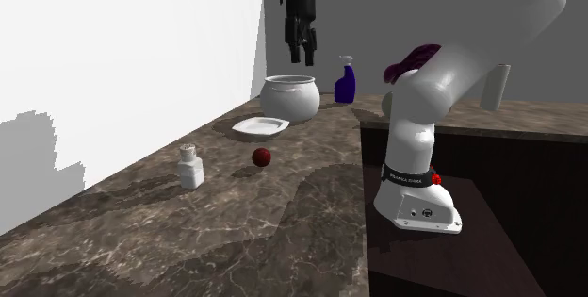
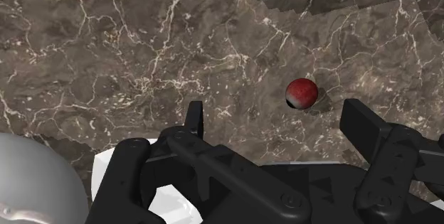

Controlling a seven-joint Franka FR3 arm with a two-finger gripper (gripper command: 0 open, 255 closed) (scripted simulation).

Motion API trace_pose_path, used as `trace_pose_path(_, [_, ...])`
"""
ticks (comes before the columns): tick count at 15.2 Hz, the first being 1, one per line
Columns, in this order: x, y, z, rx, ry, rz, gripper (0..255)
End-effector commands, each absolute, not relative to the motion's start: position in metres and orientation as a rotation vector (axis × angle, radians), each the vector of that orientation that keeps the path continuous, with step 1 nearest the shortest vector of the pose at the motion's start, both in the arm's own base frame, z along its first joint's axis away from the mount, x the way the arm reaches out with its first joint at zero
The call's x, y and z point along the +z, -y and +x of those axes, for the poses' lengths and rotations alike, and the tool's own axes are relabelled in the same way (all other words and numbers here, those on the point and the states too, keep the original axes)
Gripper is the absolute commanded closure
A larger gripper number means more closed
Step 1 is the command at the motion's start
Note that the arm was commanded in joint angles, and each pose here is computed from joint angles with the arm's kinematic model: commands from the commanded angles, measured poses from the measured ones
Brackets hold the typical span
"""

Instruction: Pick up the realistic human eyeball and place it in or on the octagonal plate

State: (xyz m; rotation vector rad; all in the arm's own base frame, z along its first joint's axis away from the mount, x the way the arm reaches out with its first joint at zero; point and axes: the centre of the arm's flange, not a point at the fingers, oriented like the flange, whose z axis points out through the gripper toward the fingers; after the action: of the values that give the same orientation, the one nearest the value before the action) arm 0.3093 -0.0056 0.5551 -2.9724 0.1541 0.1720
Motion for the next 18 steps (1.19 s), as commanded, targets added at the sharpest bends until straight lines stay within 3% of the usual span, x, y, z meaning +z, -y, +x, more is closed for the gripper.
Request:
trace_pose_path(1, [0.555, 0.006, 0.309, 0.172, -0.154, -2.972, 0])
trace_pose_path(18, [0.373, -0.103, 0.374, 0.167, -0.300, -2.933, 0])
